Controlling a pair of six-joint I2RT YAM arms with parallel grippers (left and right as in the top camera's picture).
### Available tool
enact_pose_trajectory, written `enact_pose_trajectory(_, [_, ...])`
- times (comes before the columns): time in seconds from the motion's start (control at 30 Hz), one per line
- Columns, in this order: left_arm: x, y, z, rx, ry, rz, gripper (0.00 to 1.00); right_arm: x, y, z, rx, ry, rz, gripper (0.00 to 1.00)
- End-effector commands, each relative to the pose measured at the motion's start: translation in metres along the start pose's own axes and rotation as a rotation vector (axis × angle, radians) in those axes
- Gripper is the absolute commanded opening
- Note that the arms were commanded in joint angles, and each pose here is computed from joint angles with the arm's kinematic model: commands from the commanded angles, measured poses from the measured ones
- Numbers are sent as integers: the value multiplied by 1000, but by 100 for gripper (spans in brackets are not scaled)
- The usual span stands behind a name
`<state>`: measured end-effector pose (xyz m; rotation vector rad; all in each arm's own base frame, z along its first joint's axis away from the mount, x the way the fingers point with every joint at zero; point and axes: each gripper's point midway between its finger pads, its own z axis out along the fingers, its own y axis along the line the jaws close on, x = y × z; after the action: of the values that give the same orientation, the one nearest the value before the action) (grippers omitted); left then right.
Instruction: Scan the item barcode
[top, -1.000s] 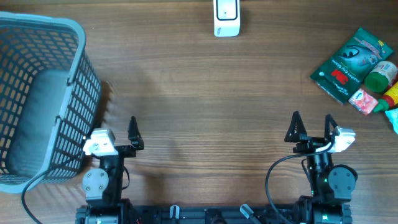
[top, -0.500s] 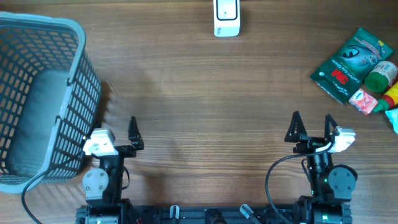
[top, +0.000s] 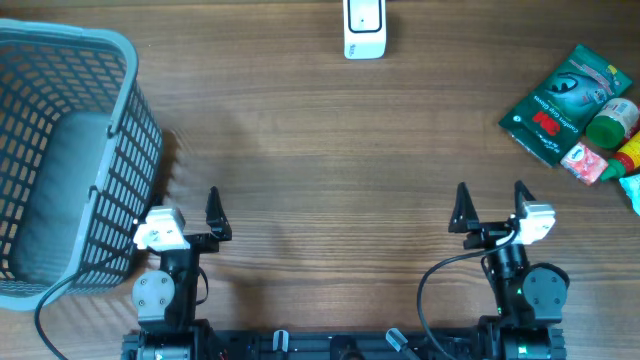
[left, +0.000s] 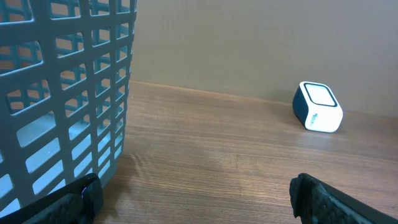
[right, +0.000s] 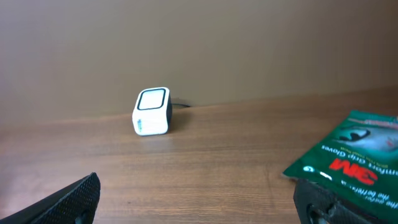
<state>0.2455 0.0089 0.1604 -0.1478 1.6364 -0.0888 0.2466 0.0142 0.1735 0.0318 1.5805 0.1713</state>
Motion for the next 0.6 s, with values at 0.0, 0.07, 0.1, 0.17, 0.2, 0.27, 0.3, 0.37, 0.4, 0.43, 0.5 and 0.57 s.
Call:
enact_pose_trajectory(0.0, [4,-1,1,9,4,19,100,-2,5,0,-24,-10,-77,100])
enact_pose_trajectory(0.07, [4,-1,1,9,4,19,100,-2,5,0,-24,-10,-75,100])
enact_pose_trajectory(0.1, [4,-1,1,9,4,19,100,-2,5,0,-23,-10,-78,100])
enact_pose_trajectory(0.17, [4,-1,1,9,4,19,100,-2,5,0,-20,-10,-77,100])
enact_pose_trajectory(0.2, [4,-1,1,9,4,19,100,-2,5,0,-20,-10,-77,100])
enact_pose_trajectory(0.27, [4,-1,1,9,4,19,100,-2,5,0,-20,-11,-77,100])
enact_pose_trajectory(0.3, [4,-1,1,9,4,19,100,-2,5,0,-20,-11,-77,100])
enact_pose_trajectory(0.37, [4,-1,1,9,4,19,100,-2,5,0,-20,-11,-77,100])
enact_pose_trajectory(0.4, [4,-1,1,9,4,19,100,-2,4,0,-19,-11,-77,100])
enact_pose_trajectory(0.43, [4,-1,1,9,4,19,100,-2,4,0,-16,-11,-78,100])
enact_pose_trajectory(0.5, [4,-1,1,9,4,19,100,-2,4,0,-16,-11,-77,100])
enact_pose_trajectory(0.57, [4,-1,1,9,4,19,100,-2,4,0,-16,-11,-74,100])
